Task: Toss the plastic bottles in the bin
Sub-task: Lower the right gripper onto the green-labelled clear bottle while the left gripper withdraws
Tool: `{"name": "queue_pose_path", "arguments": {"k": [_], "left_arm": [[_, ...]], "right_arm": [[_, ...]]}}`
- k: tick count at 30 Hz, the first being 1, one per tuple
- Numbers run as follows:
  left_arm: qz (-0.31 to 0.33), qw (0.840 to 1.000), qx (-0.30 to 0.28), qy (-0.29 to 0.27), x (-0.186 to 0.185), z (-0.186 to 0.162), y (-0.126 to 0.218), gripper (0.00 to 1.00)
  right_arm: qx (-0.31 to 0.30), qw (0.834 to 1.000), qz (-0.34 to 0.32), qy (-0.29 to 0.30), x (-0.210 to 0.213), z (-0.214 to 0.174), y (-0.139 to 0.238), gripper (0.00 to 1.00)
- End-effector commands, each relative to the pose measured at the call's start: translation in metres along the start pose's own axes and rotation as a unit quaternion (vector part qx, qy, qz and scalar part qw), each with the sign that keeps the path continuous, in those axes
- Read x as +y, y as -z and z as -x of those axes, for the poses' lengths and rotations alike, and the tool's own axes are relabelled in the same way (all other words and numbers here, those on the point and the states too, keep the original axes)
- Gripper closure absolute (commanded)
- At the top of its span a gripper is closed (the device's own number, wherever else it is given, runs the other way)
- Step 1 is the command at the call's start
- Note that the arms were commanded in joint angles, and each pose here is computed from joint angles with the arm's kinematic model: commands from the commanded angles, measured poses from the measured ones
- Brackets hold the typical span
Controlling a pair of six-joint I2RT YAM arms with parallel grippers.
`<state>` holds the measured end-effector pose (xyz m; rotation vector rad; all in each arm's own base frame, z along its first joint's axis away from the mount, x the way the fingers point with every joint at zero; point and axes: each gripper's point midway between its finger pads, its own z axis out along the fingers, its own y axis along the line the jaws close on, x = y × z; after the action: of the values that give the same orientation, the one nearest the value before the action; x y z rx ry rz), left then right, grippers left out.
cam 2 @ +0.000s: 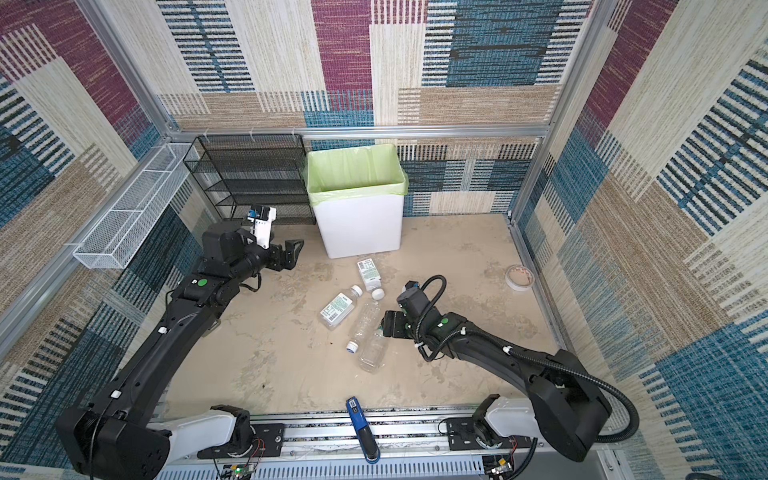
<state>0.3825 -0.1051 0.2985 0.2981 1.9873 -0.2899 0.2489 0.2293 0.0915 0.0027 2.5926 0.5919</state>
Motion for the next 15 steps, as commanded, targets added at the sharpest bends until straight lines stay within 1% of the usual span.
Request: {"name": "queue_pose_path", "arguments": {"k": [1,3,6,10,15], "left_arm": [[-0.013,1.000,-0.008,0.008,0.003,-0.008,-0.001,0.09],[-0.021,1.000,-0.007,0.014,0.003,-0.009,-0.003,0.10],[-0.013,1.000,0.004,0.015,0.007,-0.014,-0.008,0.11],[-0.015,1.000,0.003,0.014,0.006,-0.014,-0.006,0.12],[-0.012,1.000,0.004,0.015,0.007,-0.014,-0.006,0.12]], "right_arm": [[0.023,0.999,-0.019,-0.027,0.007,-0.016,0.000,0.11],[0.038,0.999,-0.022,-0.015,0.018,-0.023,-0.002,0.09],[0.053,0.998,-0.047,0.004,0.026,-0.034,-0.005,0.08],[0.080,0.995,-0.064,0.007,0.024,-0.052,-0.015,0.08],[0.095,0.992,-0.081,0.015,0.017,-0.061,-0.027,0.10]]}}
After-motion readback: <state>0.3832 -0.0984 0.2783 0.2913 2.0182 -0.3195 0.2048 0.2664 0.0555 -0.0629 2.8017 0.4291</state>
